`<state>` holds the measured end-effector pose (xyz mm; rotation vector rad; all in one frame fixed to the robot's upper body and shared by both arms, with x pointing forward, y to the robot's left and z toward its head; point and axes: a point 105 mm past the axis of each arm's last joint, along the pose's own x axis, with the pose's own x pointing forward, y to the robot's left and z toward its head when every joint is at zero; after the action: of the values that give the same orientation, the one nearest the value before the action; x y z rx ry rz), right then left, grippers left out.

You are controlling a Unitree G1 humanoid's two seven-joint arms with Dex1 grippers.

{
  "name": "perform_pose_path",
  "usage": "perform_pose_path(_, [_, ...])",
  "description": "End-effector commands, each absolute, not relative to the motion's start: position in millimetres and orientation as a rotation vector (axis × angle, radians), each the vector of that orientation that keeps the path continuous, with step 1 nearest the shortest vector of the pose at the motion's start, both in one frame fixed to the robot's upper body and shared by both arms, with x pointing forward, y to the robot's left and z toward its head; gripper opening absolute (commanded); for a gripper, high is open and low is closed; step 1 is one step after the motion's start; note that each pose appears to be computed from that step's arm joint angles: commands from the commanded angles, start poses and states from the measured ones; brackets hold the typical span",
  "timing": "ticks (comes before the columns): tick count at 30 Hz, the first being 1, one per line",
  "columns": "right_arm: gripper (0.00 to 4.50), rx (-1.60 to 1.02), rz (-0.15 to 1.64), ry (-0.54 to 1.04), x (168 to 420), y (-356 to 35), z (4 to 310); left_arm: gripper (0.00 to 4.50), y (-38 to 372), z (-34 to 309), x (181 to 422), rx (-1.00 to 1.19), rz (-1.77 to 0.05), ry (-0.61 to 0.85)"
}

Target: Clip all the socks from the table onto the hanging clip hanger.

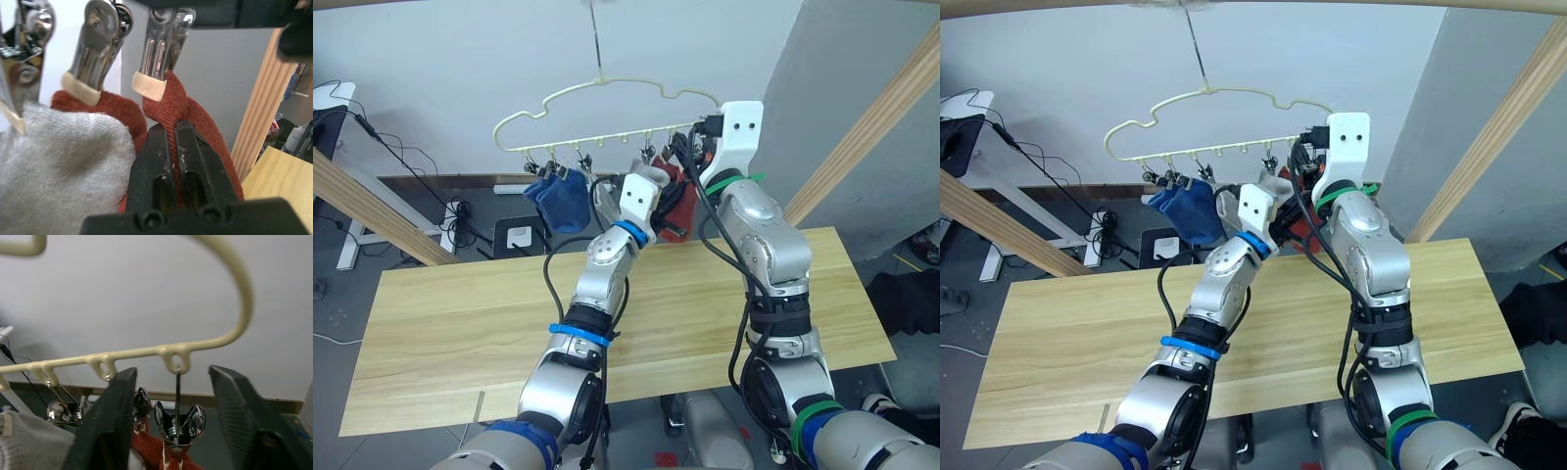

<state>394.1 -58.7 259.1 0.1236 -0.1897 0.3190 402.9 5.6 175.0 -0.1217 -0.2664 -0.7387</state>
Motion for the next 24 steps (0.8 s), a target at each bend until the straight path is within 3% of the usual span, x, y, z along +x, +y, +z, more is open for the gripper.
perform_pose_path(1, [3.58,0.166,0.343,-0.255,377,-62,276,0.48,4,189,399,-0.12,-0.75,-0.315])
perform_pose_path(3, [4.36,0.171,0.357,-0.251,372,-64,276,1.02,3,187,396,-0.111,-0.784,-0.307])
perform_pose_path(4, [4.5,0.171,0.365,-0.249,369,-65,275,1.33,3,186,394,-0.1,-0.8,-0.307])
perform_pose_path(9, [4.5,0.134,0.466,-0.223,350,-69,269,2.87,15,174,376,-0.005,-0.901,-0.258])
perform_pose_path(14, [4.5,-0.093,0.623,-0.184,329,-79,257,4.42,57,175,335,0.177,-1.069,-0.231])
perform_pose_path(17, [4.5,-0.242,0.704,-0.164,321,-92,251,4.47,97,181,320,0.229,-1.074,-0.143])
perform_pose_path(24, [4.5,-0.45,0.817,-0.13,320,-121,244,4.47,203,187,330,0.397,-0.707,0.071])
